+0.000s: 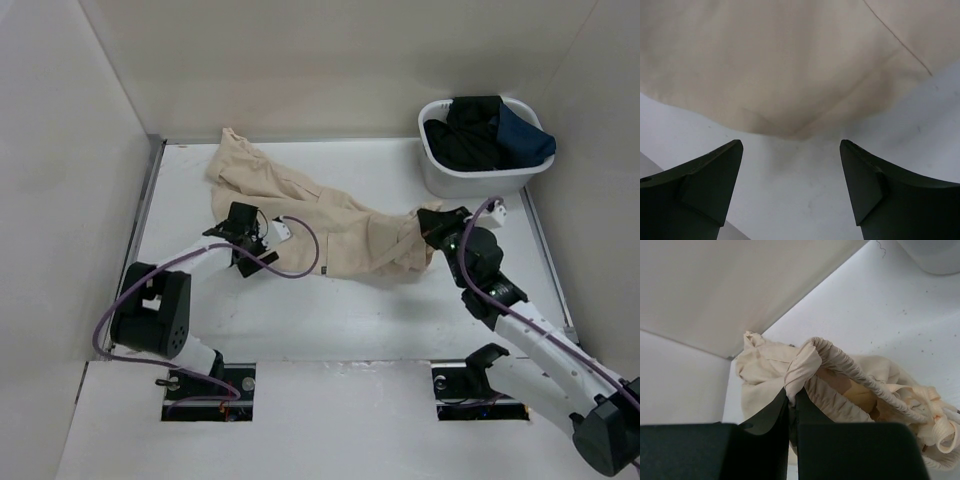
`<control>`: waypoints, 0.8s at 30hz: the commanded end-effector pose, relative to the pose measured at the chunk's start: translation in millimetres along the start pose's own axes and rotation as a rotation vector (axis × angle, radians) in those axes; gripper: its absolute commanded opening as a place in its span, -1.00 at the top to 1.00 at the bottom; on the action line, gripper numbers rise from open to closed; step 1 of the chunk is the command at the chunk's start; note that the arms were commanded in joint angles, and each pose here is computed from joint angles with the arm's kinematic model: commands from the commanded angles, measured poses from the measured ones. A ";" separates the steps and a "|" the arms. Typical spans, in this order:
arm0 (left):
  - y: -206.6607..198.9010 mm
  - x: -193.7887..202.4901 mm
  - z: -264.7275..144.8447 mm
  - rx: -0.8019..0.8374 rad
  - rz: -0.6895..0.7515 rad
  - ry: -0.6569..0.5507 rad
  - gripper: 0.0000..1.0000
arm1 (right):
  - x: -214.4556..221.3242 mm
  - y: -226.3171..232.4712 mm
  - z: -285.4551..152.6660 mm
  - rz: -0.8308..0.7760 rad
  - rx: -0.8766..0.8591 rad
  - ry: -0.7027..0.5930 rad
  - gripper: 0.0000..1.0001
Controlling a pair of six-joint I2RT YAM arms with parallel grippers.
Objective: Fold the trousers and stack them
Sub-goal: Flatten the trousers out
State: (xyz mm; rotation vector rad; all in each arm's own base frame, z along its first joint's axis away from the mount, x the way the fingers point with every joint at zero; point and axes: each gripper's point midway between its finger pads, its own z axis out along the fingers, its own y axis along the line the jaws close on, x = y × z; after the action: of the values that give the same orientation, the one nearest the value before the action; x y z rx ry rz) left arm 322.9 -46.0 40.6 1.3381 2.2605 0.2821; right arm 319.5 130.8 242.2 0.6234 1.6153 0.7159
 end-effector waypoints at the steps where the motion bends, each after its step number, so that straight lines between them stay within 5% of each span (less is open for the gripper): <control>1: 21.9 -25.9 17.1 -0.084 -0.007 -0.056 -0.57 | -24.7 22.2 -8.4 0.049 -0.073 -0.079 0.95; 5: 6.6 -25.0 39.4 -0.029 -0.016 -0.028 -0.40 | -35.0 14.0 -11.7 0.040 -0.047 -0.108 0.94; 6: 7.8 -29.3 42.4 -0.028 -0.033 -0.036 -0.23 | -37.2 12.0 -10.8 0.037 -0.041 -0.111 0.94; 9: 36.0 -44.0 44.4 -0.096 -0.133 -0.064 0.71 | -38.3 4.6 1.0 0.009 -0.013 -0.093 0.92; 11: 77.9 -47.1 34.1 -0.202 -0.189 -0.075 0.95 | -48.6 7.1 17.7 -0.034 -0.011 -0.070 0.93; 14: 183.7 -49.2 -17.9 -0.431 -0.259 -0.141 1.00 | -88.3 37.3 42.8 -0.090 -0.082 -0.077 0.95; 19: 333.1 -46.5 -168.2 -0.798 -0.233 -0.233 1.00 | -156.0 118.6 47.2 -0.166 -0.282 -0.156 0.96; 24: 337.2 -55.6 -235.0 -0.839 -0.098 -0.267 0.96 | -149.6 107.7 25.2 -0.177 -0.279 -0.159 0.95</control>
State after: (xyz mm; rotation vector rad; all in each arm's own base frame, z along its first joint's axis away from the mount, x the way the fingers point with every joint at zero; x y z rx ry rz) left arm 515.5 63.9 364.8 0.7003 1.6809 0.6896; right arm 384.9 122.1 393.5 0.3304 1.4878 0.8093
